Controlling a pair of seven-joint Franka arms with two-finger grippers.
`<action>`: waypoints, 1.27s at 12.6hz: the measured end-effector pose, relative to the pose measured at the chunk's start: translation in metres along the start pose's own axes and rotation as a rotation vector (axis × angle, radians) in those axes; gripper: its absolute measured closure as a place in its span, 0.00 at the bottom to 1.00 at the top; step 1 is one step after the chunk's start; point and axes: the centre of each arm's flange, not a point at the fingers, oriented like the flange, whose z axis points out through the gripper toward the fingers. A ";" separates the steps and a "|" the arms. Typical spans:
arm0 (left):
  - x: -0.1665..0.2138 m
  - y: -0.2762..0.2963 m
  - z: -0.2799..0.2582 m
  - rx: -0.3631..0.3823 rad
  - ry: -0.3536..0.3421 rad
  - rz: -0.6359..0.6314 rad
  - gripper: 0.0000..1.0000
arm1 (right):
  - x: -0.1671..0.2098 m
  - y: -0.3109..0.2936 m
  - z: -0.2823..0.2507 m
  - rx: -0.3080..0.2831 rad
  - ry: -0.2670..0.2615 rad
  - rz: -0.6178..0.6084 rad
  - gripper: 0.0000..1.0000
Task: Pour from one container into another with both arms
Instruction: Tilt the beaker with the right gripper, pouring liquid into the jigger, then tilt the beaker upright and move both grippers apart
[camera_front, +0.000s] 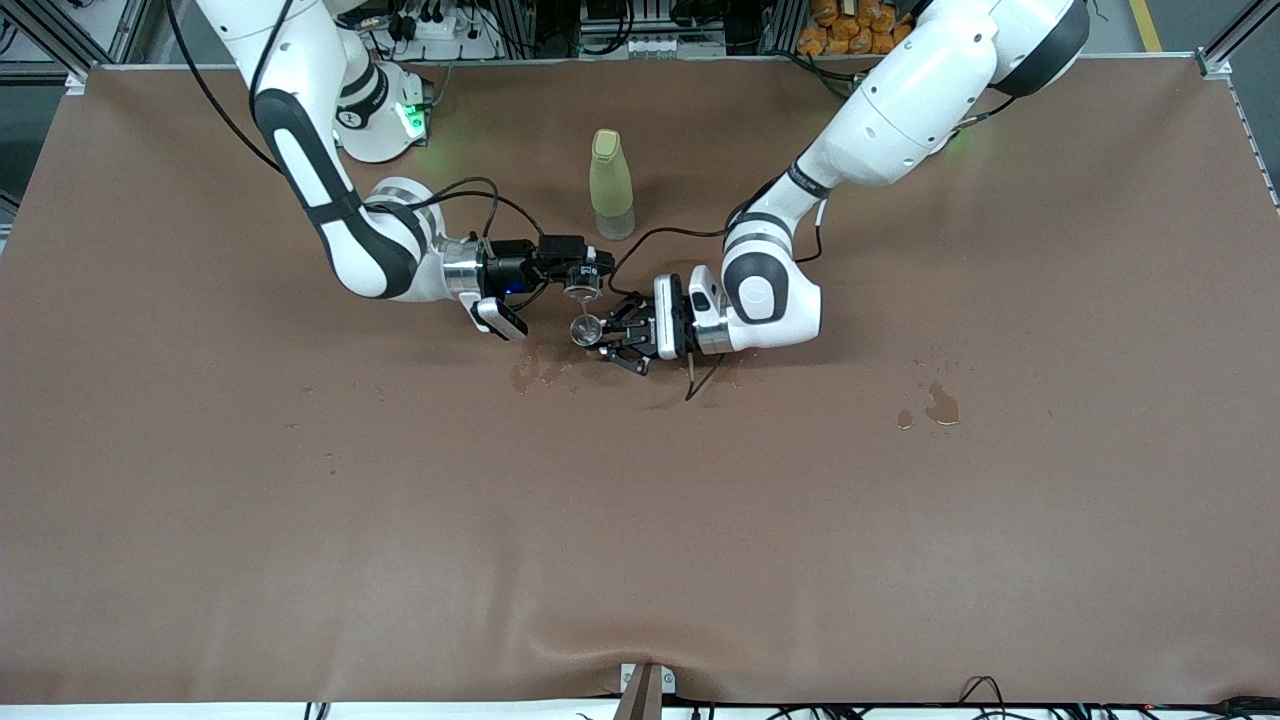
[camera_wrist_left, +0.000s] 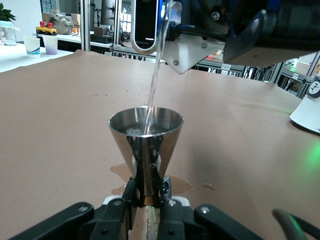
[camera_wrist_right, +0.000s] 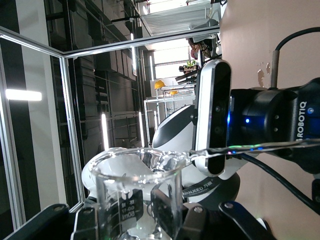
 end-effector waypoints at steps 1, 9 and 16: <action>0.000 0.001 0.000 -0.001 -0.001 0.000 0.78 | 0.000 0.000 0.000 0.000 0.001 0.006 0.82; -0.001 0.002 -0.001 -0.002 -0.003 -0.003 0.78 | 0.000 0.005 -0.002 -0.004 0.005 0.018 0.82; 0.000 0.000 -0.006 0.004 -0.005 -0.003 0.78 | 0.003 0.003 -0.001 -0.008 -0.001 -0.426 0.82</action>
